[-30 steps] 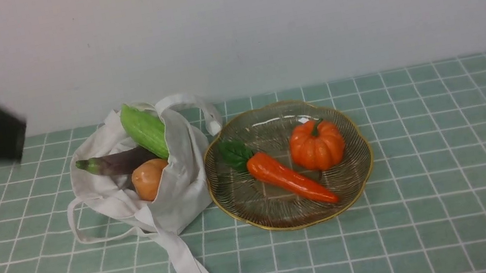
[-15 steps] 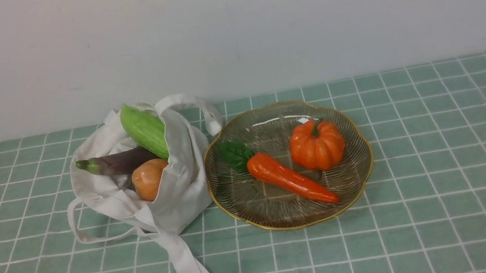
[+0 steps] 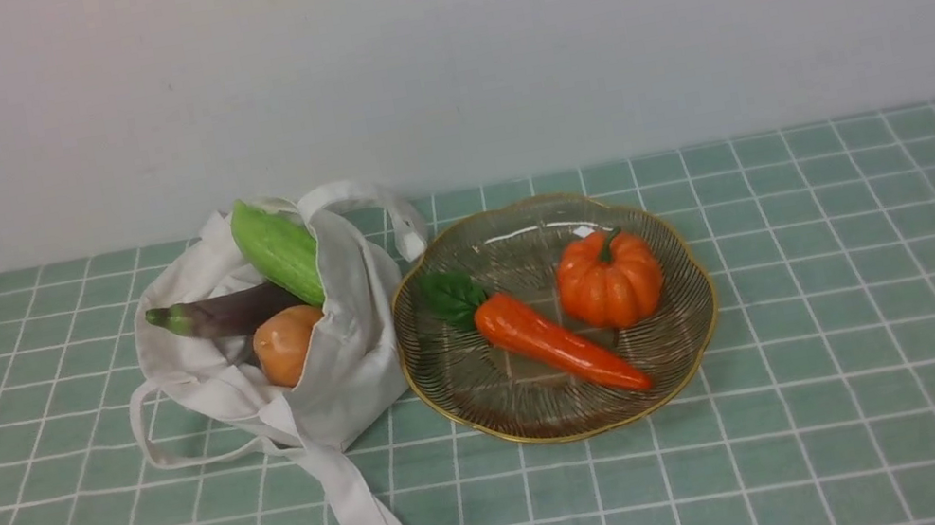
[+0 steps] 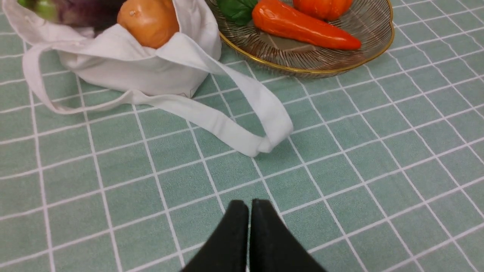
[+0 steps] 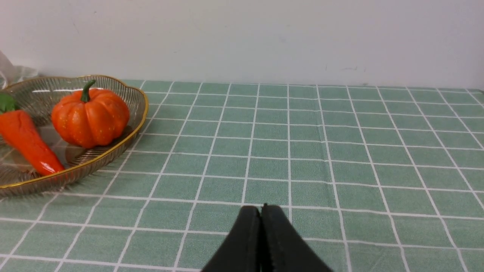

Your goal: Take vegetables from cloth bag on blue coffee tablecloth place on plate.

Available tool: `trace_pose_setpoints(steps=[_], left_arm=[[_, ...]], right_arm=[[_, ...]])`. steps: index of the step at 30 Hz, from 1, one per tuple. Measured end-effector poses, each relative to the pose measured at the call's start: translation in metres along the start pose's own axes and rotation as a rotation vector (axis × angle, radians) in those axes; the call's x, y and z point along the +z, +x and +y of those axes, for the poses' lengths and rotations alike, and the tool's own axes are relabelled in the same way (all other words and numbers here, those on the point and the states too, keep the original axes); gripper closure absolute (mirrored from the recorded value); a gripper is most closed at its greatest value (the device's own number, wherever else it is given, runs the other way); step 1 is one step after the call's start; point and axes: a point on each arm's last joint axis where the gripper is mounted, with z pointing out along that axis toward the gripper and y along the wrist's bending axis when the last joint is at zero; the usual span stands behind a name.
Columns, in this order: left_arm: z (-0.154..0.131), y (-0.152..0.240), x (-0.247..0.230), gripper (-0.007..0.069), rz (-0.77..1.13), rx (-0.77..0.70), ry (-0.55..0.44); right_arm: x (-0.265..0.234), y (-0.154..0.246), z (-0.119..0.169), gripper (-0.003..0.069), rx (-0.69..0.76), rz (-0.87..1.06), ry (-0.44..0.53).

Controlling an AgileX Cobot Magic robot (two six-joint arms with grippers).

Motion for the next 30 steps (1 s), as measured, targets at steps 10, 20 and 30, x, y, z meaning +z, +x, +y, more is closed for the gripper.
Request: trace_pose_setpoints(steps=[10, 20, 30], left_arm=[[0.016, 0.032, -0.012, 0.0633, -0.214, -0.015, -0.172], [0.035, 0.073, 0.01, 0.0633, -0.297, -0.095, -0.41], [0.035, 0.077, 0.014, 0.0633, -0.285, -0.093, -0.401]], right_arm=[[0.0, 0.0, 0.0, 0.0674, 0.0, 0.0, 0.0], [0.0, 0.0, 0.0, 0.0674, 0.0, 0.0, 0.0], [0.0, 0.0, 0.0, 0.0674, 0.0, 0.0, 0.0]])
